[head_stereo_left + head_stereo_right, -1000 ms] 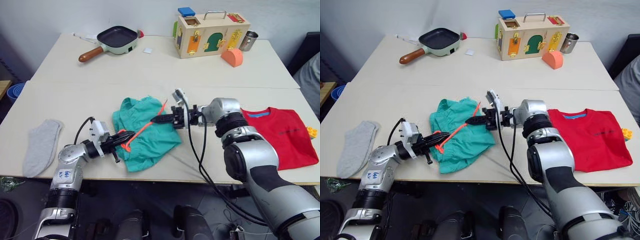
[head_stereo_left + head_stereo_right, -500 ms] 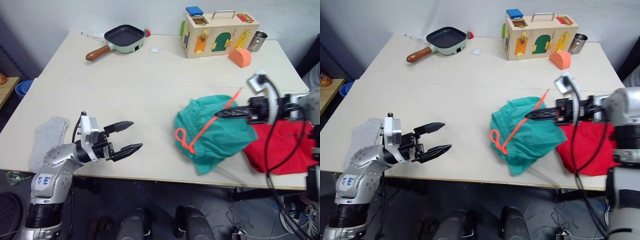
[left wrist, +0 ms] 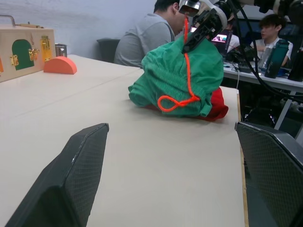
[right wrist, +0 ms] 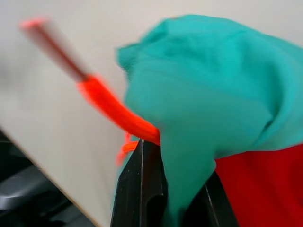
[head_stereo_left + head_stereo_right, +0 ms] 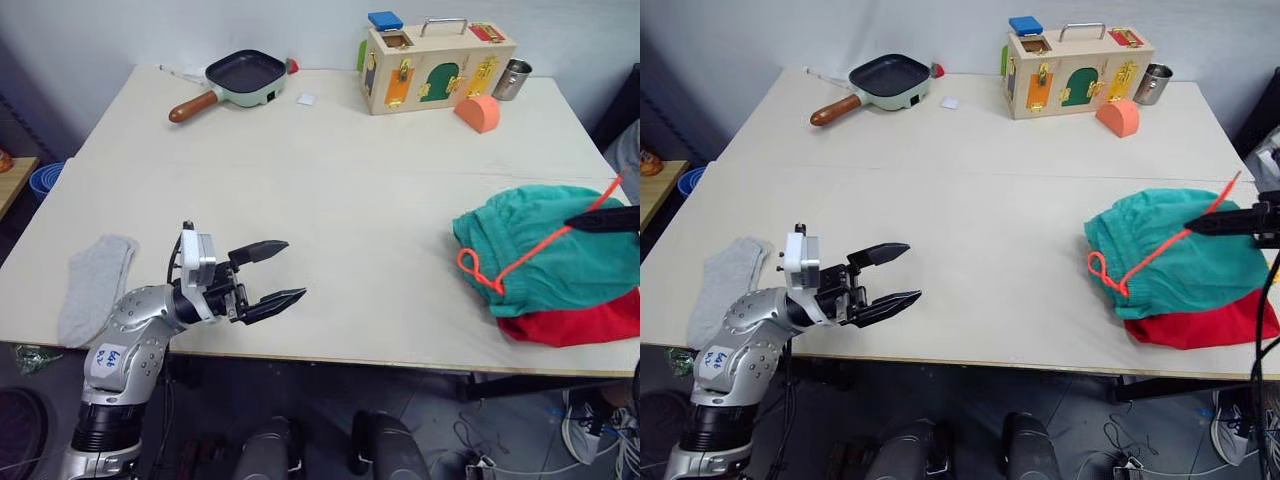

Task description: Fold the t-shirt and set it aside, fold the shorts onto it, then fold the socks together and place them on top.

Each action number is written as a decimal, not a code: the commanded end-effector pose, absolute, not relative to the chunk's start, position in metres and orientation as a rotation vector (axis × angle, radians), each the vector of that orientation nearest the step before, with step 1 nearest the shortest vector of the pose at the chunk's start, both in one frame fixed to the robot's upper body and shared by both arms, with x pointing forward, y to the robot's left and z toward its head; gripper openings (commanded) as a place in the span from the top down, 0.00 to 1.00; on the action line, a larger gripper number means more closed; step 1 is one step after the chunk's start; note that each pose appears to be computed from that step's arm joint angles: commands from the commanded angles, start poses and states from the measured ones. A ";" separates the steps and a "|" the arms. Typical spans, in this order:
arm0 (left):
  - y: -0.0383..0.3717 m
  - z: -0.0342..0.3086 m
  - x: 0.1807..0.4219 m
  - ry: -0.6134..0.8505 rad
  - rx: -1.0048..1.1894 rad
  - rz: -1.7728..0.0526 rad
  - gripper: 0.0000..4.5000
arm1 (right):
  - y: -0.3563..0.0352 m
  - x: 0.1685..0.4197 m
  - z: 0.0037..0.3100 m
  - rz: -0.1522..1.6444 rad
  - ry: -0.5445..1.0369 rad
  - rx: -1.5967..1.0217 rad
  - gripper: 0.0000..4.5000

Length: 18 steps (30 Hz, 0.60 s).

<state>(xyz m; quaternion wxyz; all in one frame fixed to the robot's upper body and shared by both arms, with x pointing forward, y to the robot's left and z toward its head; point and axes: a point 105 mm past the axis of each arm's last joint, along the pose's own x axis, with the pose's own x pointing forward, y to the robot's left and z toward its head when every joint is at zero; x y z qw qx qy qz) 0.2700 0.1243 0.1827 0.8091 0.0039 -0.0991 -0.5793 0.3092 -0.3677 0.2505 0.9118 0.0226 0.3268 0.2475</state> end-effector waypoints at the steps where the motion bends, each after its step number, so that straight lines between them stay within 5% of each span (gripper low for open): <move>1: 0.126 0.191 0.270 -0.241 0.042 -1.246 0.00 | -0.388 0.312 0.245 0.405 0.655 -0.004 1.00; 10: 0.128 0.194 0.270 -0.231 0.079 -1.240 0.00 | -0.401 0.332 0.176 0.224 0.704 -0.036 1.00; 18: 0.129 0.192 0.269 -0.215 0.093 -1.246 0.00 | -0.400 0.349 0.180 0.228 0.588 -0.208 1.00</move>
